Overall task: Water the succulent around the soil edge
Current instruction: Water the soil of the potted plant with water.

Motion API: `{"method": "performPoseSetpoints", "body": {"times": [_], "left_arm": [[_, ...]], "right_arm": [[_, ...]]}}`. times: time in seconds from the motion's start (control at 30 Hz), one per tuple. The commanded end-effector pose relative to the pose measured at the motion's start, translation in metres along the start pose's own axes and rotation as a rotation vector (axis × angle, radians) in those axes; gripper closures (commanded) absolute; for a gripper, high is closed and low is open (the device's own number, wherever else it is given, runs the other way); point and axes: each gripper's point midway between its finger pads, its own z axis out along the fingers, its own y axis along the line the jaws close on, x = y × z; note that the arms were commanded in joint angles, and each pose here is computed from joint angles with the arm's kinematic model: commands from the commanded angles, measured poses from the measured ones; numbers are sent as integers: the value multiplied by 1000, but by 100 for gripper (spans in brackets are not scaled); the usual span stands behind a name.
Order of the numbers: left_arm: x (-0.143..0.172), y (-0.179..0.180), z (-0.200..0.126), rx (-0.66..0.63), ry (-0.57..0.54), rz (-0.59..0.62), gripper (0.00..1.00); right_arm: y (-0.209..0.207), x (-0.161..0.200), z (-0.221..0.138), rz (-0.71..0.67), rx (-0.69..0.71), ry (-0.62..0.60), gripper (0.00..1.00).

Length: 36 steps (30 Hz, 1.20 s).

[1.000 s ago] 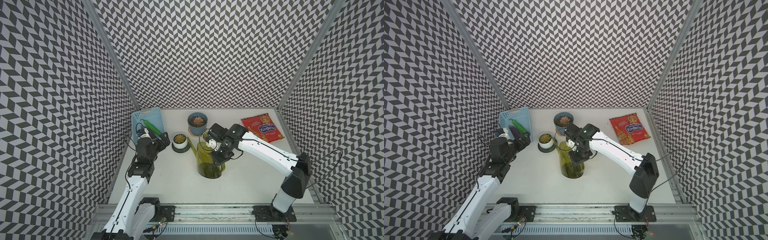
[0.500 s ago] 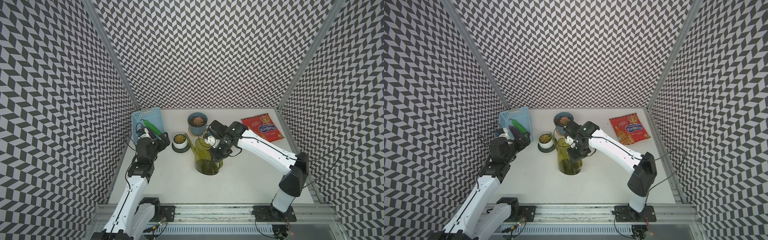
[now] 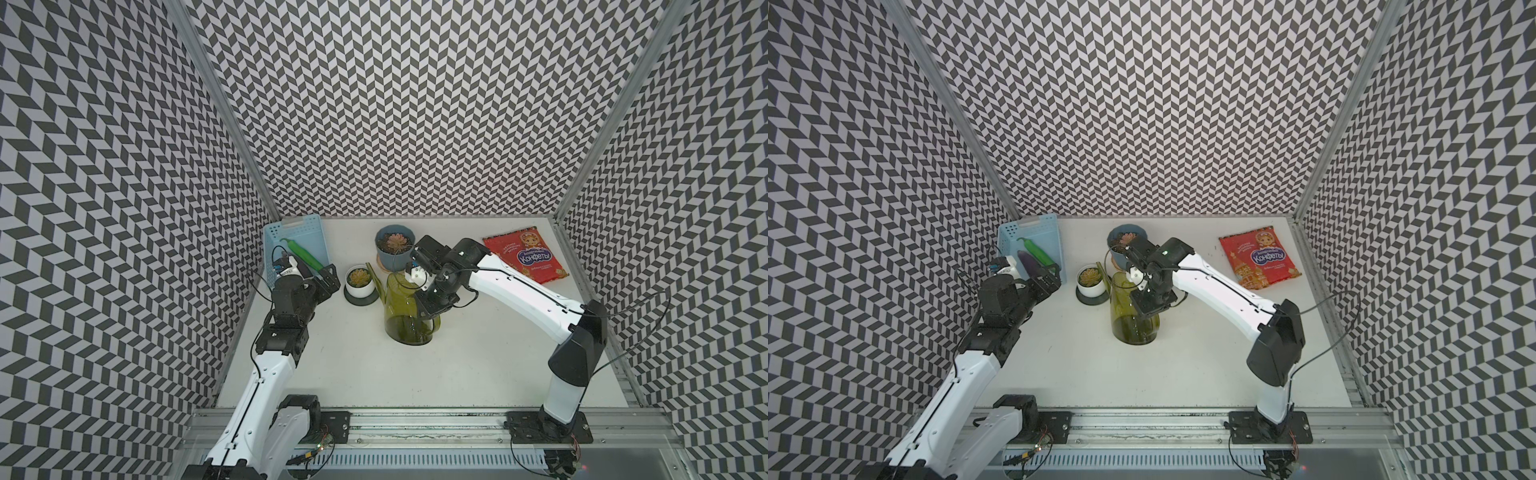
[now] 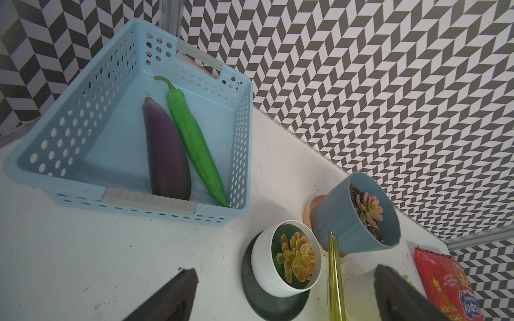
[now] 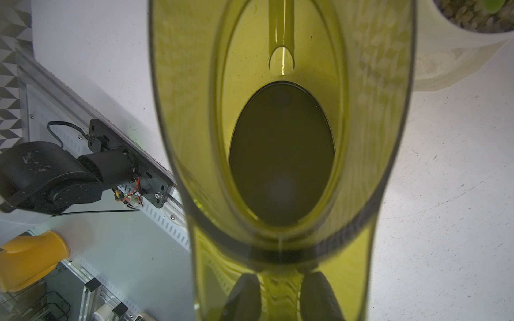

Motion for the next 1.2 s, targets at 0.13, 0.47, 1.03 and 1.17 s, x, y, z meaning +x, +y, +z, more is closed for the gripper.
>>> {"method": "performPoseSetpoints", "body": {"times": [0.13, 0.47, 1.03, 1.17], "left_arm": [[-7, -3, -2, 8, -23, 18, 0], [-7, -3, -2, 6, -23, 19, 0], [-6, -3, -2, 9, -18, 19, 0], [-7, -3, -3, 7, -19, 20, 0]], "right_arm": [[12, -13, -9, -35, -46, -53, 100], [19, -16, -8, -53, -65, -45, 100], [37, -17, -5, -93, -94, -38, 100], [42, -17, -4, -104, -100, -36, 100]]}}
